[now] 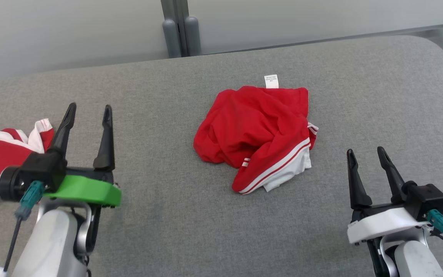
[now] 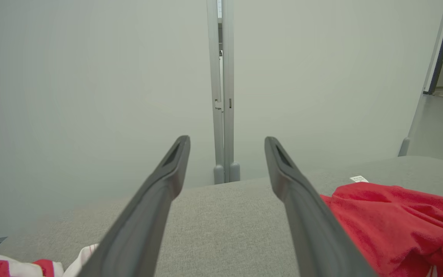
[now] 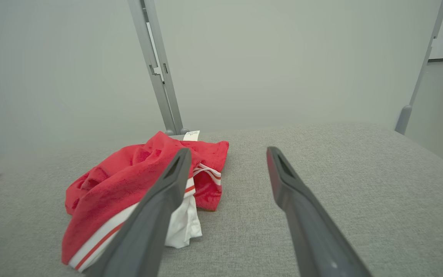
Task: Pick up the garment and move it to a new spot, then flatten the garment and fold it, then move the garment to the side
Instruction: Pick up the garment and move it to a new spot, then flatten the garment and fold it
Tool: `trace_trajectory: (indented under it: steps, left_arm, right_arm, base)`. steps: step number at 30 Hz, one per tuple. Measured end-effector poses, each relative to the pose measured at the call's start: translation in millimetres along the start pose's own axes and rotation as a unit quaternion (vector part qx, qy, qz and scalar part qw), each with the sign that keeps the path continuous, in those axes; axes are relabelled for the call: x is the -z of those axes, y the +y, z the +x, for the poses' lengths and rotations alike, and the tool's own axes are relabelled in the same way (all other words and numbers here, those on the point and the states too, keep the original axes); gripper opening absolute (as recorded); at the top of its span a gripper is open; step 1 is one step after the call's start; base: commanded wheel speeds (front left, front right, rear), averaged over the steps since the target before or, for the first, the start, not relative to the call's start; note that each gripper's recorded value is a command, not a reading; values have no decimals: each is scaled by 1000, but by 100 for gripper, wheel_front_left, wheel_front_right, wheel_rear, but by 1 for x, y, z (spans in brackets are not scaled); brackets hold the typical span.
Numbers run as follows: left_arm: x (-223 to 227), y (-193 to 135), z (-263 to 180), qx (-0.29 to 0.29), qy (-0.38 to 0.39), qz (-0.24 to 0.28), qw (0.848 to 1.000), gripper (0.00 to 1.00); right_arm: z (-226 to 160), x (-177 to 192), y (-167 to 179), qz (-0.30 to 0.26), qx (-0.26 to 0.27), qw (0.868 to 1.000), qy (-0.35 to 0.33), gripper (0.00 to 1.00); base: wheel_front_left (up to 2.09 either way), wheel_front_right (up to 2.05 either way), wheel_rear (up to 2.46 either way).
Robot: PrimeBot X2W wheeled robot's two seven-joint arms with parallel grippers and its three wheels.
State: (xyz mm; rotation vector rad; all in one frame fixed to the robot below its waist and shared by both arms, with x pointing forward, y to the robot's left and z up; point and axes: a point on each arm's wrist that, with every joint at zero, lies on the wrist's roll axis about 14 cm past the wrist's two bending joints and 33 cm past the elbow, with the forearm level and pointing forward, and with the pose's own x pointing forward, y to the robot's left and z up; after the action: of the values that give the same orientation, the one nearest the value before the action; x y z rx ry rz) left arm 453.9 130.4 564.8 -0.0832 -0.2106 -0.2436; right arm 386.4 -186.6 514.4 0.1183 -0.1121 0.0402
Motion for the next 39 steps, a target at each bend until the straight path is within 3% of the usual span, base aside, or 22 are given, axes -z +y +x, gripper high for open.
trace_trajectory:
  steps: [9,23,39]
  left_arm:
    - [5,49,-67,-90,17,1,996,100]
    - [40,43,-119,-115,70,-33,990,100]
    - [41,59,-131,-134,77,-10,988,100]
  right_arm:
    - [-4,-5,17,1,-25,1000,-6,100]
    - [-17,-5,27,1,-43,999,-3,100]
    - [-26,-7,27,-3,-46,999,-4,100]
  base:
    - [0,0,0]
    - [0,0,0]
    - [0,0,0]
